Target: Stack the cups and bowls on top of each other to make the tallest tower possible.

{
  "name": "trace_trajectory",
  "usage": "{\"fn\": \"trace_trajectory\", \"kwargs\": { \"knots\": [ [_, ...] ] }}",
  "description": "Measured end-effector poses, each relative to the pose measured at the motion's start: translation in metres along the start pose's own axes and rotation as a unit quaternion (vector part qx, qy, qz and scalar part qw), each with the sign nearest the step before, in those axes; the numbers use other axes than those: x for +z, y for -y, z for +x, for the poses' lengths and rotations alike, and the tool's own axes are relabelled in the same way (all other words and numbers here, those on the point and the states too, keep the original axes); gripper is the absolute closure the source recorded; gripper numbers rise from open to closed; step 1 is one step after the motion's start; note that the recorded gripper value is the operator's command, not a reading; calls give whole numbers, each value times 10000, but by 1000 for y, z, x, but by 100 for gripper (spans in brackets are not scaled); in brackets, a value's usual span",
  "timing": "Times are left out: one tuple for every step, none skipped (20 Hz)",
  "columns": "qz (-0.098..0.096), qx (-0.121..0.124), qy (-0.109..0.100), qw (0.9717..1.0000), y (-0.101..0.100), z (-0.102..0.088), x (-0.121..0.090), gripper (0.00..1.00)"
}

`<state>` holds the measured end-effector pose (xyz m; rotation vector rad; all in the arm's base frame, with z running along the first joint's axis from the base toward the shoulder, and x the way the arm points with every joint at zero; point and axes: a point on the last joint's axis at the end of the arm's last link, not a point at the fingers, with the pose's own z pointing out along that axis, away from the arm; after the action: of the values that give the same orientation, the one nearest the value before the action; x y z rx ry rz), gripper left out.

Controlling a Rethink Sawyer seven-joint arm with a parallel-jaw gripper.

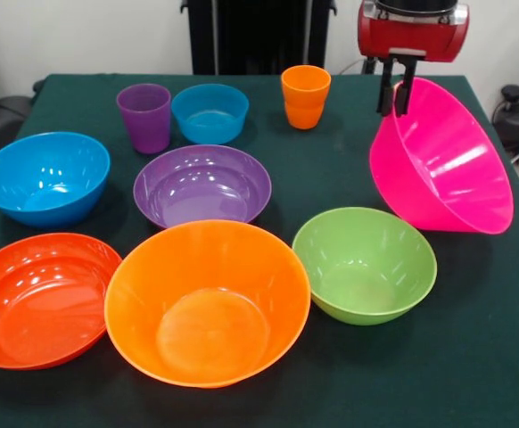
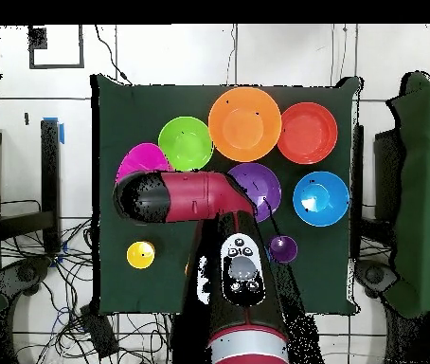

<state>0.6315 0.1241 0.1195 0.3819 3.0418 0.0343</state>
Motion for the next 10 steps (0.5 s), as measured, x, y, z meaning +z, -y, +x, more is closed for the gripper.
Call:
{"fn": "trace_trajectory", "kwargs": {
  "knots": [
    [4, -1, -28, 10000, 0, 3, 1, 100],
    [8, -2, -56, 10000, 1, 6, 2, 100],
    [15, -2, -102, 9999, 2, 10, 4, 100],
    [22, -1, -140, 9999, 3, 13, 5, 100],
    [25, 2, -165, 9999, 4, 16, 6, 100],
    [30, 5, -209, 9998, 5, 20, 8, 100],
    [37, 16, -274, 9996, 8, 26, 11, 100],
    [40, 28, -309, 9995, 10, 29, 12, 100],
    [41, 40, -334, 9994, 12, 32, 14, 100],
    [41, 51, -359, 9993, 14, 34, 15, 100]
  ]
}}
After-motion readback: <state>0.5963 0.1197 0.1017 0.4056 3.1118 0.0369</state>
